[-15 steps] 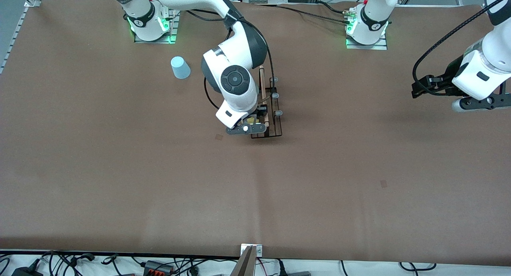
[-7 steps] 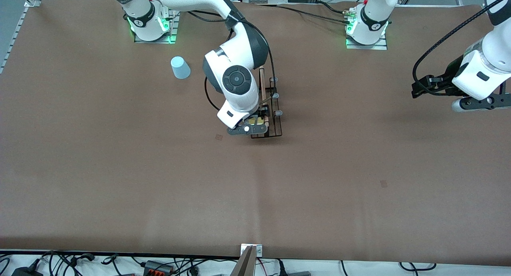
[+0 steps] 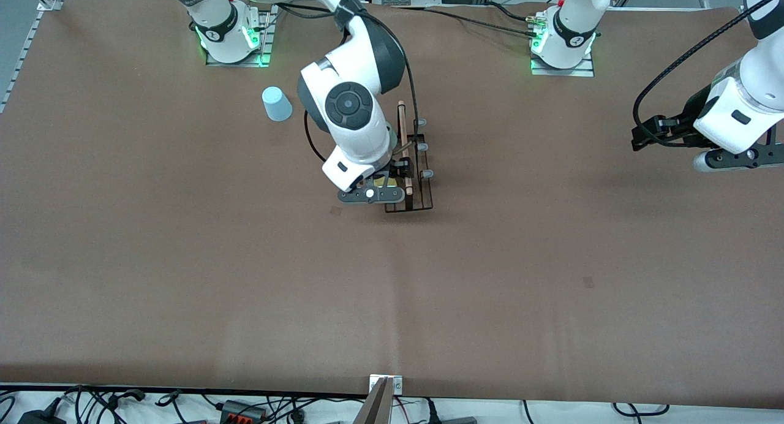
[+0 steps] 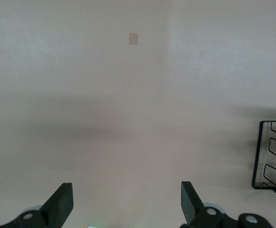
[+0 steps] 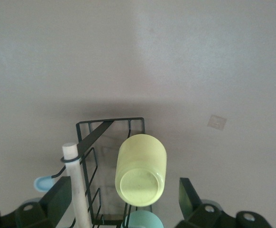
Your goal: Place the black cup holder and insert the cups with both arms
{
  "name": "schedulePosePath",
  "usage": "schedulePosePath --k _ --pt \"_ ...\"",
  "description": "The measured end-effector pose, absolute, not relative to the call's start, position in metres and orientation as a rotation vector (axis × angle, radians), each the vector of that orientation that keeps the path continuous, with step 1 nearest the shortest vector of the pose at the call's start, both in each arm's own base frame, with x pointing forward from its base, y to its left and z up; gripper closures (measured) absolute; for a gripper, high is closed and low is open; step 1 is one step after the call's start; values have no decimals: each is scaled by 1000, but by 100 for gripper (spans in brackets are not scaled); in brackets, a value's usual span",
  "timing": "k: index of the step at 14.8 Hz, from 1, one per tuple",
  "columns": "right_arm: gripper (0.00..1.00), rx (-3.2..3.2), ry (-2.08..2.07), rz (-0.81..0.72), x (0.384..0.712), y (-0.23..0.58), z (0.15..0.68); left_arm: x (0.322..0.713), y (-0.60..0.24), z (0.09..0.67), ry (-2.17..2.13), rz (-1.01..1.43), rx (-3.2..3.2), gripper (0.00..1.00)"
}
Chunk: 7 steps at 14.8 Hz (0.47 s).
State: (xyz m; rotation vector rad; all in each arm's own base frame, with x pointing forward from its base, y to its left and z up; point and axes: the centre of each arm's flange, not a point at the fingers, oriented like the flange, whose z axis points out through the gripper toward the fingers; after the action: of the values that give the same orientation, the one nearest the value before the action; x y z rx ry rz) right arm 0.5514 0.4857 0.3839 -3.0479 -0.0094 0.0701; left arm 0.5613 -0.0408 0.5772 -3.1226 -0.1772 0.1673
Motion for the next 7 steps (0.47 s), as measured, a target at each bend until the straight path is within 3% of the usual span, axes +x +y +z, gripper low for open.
schedulePosePath --k 7 --pt "0 -3129 169 103 587 405 426 561 -40 577 -179 167 -3123 0"
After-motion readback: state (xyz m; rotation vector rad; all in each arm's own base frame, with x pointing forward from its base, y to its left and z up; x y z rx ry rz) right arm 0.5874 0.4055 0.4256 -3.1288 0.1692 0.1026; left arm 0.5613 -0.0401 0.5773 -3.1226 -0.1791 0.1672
